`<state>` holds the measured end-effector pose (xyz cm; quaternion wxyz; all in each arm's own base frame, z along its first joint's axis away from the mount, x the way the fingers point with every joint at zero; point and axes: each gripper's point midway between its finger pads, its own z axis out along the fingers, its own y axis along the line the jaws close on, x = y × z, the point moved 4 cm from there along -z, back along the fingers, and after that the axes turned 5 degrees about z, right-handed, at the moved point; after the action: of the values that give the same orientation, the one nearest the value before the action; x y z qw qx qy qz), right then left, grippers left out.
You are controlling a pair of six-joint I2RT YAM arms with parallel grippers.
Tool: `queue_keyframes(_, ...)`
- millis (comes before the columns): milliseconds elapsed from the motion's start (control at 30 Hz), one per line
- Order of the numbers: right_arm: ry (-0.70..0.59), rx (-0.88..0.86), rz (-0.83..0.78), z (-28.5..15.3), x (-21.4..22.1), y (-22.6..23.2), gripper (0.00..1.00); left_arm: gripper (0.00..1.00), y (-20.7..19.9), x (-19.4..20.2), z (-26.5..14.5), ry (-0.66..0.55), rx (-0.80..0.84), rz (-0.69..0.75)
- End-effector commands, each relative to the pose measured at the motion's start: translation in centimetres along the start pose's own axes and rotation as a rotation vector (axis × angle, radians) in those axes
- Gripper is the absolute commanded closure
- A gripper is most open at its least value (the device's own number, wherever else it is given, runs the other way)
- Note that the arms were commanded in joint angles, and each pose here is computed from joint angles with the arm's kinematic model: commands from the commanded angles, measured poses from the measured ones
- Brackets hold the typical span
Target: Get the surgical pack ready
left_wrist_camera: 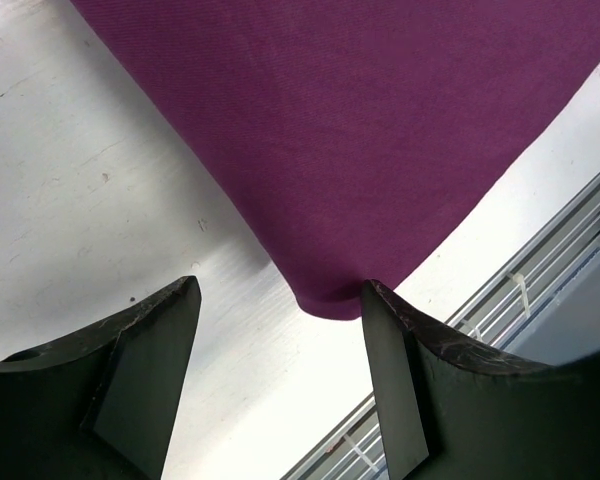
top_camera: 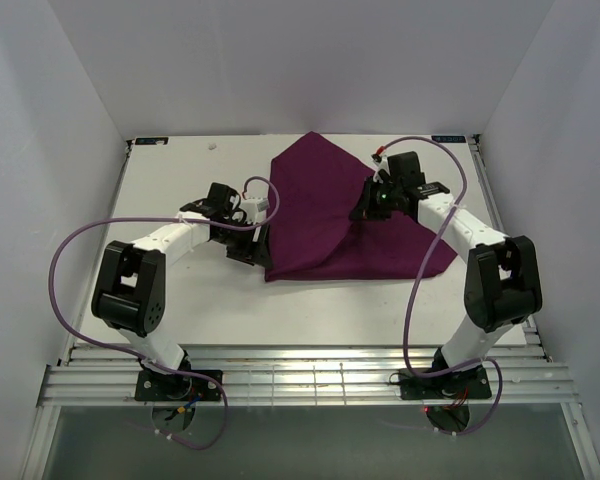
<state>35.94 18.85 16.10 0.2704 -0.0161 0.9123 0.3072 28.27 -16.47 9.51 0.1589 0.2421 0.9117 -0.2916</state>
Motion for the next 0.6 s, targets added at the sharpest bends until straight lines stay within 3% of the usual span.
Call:
queue_keyframes(0,-0.013,0.081,0.025,0.4,-0.4,-2.2,0.92,0.24,-1.3,-1.0,-0.7,-0.040,0.031,0.056)
queue_keyframes(167,0.021,0.138,0.022,1.8,-0.1,-3.7,0.88,0.24,-1.7,0.2,0.3,-0.001,0.035,0.070)
queue_keyframes(333,0.046,0.205,0.035,2.2,0.3,-4.8,0.54,0.24,-1.7,0.1,0.4,0.002,0.018,0.087)
queue_keyframes(433,0.015,0.249,0.066,1.2,0.2,-5.4,0.45,0.23,-1.7,0.0,0.1,-0.006,0.011,0.101)
queue_keyframes(567,-0.076,0.302,0.106,-1.5,-0.8,-6.5,0.42,0.23,-1.8,0.2,-0.1,-0.007,0.015,0.112)
